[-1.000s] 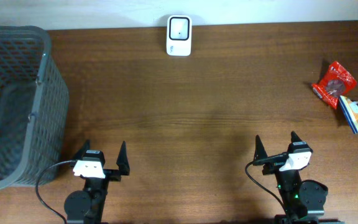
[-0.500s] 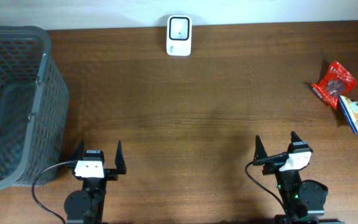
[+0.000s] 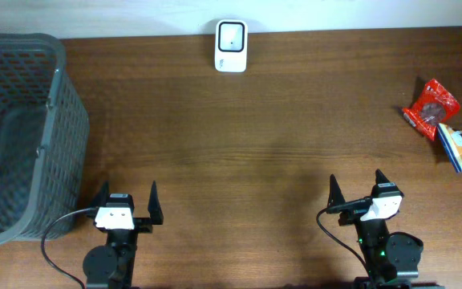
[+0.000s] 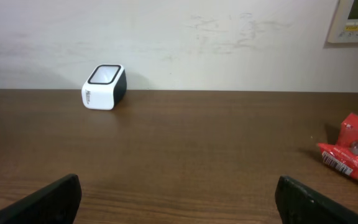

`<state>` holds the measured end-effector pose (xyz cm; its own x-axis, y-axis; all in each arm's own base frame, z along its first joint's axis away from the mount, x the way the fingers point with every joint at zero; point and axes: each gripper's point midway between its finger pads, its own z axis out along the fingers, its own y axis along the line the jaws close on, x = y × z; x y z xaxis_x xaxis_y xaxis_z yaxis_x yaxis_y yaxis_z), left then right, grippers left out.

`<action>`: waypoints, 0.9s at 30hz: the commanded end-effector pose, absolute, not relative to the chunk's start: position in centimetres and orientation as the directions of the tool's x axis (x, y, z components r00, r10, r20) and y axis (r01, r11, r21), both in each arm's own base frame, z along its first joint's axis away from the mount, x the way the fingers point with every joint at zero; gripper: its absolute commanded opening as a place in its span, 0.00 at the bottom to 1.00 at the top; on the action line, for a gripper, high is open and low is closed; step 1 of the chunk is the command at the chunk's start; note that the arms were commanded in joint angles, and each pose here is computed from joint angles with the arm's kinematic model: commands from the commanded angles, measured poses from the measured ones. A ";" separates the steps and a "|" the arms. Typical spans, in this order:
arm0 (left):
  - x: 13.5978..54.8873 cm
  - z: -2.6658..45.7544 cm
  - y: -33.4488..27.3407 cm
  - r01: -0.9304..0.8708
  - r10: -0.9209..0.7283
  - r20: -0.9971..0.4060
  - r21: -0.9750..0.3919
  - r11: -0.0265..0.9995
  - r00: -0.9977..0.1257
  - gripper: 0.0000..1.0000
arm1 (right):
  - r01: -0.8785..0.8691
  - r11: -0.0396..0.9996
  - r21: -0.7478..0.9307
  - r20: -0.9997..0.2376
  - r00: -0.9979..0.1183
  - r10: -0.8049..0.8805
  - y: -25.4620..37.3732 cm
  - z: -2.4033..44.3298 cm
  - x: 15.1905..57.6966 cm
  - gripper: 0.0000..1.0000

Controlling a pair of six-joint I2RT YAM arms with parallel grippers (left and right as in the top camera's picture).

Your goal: Scan the item barcode

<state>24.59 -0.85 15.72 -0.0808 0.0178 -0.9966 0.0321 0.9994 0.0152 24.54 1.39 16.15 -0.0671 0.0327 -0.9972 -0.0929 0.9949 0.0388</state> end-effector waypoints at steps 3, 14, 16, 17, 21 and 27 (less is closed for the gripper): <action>24.6 15.5 -0.5 0.013 -0.003 -0.997 -0.005 1.000 -0.083 0.99 | -0.097 0.994 0.050 -0.997 -0.072 0.043 1.5 15.8 24.5 0.99; 24.6 15.6 -0.6 0.019 -0.004 -0.997 -0.006 1.000 -0.080 0.99 | -0.097 0.994 0.050 -0.997 -0.072 0.043 1.5 15.8 24.5 0.98; 24.6 15.6 -0.6 0.019 -0.004 -0.997 -0.006 1.000 -0.080 0.99 | -0.097 0.994 0.050 -0.997 -0.072 0.043 1.5 15.8 24.5 0.98; 24.6 15.6 -0.6 0.019 -0.004 -0.997 -0.006 1.000 -0.080 0.99 | -0.097 0.994 0.050 -0.997 -0.072 0.043 1.5 15.8 24.5 0.98; 24.6 15.6 -0.6 0.019 -0.004 -0.997 -0.005 1.000 -0.081 0.99 | -0.097 0.994 0.050 -0.997 -0.072 0.043 1.5 15.8 24.5 0.98; 24.6 15.6 -0.6 0.019 -0.004 -0.997 -0.006 1.000 -0.080 0.99 | -0.098 0.994 0.050 -0.997 -0.072 0.043 1.5 15.8 24.5 0.98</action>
